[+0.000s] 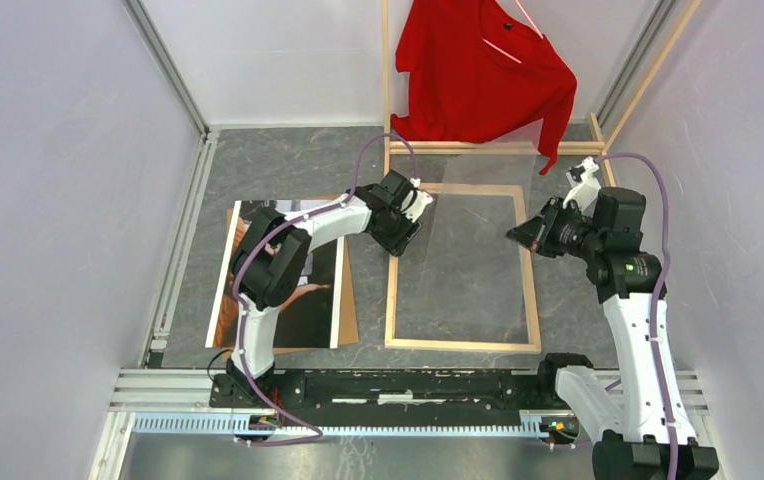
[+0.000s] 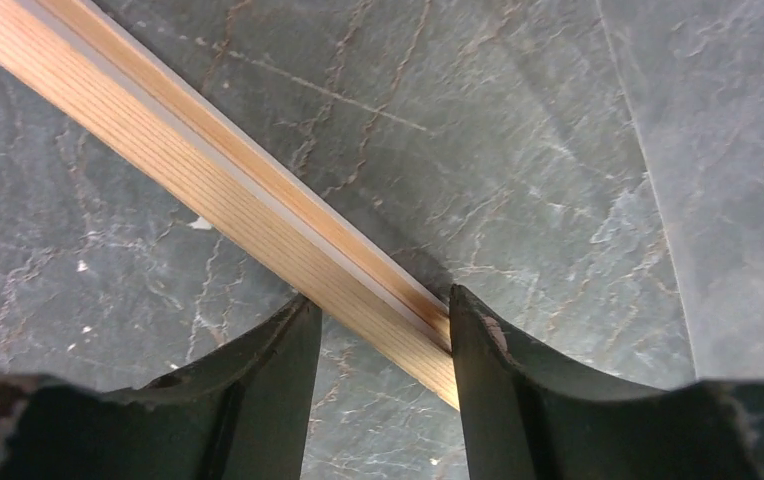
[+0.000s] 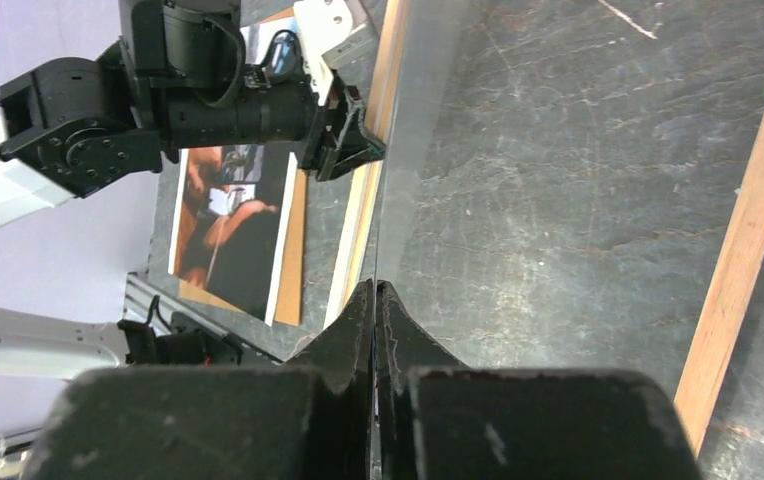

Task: Put the photo into the frame
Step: Adjust the photo frame at the center of the board.

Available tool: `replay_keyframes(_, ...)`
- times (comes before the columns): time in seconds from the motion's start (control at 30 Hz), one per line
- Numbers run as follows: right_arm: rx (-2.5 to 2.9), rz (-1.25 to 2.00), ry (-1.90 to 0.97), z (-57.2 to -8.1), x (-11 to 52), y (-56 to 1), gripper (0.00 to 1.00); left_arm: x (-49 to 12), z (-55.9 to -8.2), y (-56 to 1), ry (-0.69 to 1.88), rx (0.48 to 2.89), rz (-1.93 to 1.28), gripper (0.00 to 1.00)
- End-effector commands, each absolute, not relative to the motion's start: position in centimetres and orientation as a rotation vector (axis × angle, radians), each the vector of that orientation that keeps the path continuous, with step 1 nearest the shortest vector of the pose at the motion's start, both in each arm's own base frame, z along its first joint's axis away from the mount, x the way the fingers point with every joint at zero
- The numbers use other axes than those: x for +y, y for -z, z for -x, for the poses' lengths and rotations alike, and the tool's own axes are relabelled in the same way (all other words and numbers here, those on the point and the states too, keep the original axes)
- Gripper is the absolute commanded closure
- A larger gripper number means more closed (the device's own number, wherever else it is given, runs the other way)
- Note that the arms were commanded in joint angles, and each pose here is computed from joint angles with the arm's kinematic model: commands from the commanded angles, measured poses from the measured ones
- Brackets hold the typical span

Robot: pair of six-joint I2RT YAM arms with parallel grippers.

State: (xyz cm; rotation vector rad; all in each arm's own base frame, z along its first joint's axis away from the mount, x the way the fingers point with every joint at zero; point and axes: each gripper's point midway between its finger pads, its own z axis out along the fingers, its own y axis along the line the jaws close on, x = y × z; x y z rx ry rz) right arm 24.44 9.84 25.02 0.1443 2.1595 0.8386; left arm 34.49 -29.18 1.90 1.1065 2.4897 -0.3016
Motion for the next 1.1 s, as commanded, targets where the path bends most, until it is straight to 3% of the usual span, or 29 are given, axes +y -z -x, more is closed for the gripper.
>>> replay_keyframes(0.0,2.088,-0.093,-0.983,-24.8,11.5,-26.4,1.00,-25.6,-35.5,-1.2,0.086,2.440,-1.146,0.44)
replay_keyframes(0.2,2.085,-0.099,-1.036,-24.9,12.0,-25.8,1.00,-23.6,-35.6,-1.2,0.040,2.467,-1.100,0.45)
replay_keyframes(0.33,2.072,-0.100,-1.086,-24.7,12.5,-25.3,1.00,-22.7,-35.5,-1.7,0.058,2.474,-1.054,0.41)
replay_keyframes(0.5,2.045,-0.089,-1.118,-24.8,12.9,-26.3,1.00,-23.9,-34.4,-4.9,0.264,2.458,-1.030,0.04)
replay_keyframes(0.53,2.034,-0.085,-1.124,-24.8,13.0,-26.7,1.00,-24.3,-34.1,-6.2,0.321,2.436,-1.029,0.01)
replay_keyframes(0.8,1.905,-0.036,-1.295,-24.4,15.5,-31.1,1.00,-22.2,-37.0,-16.0,0.549,2.309,-0.838,0.00)
replay_keyframes(1.07,1.793,-0.027,-1.451,-23.6,16.7,-33.1,1.00,-14.9,-40.4,-15.0,0.371,2.364,-0.672,0.00)
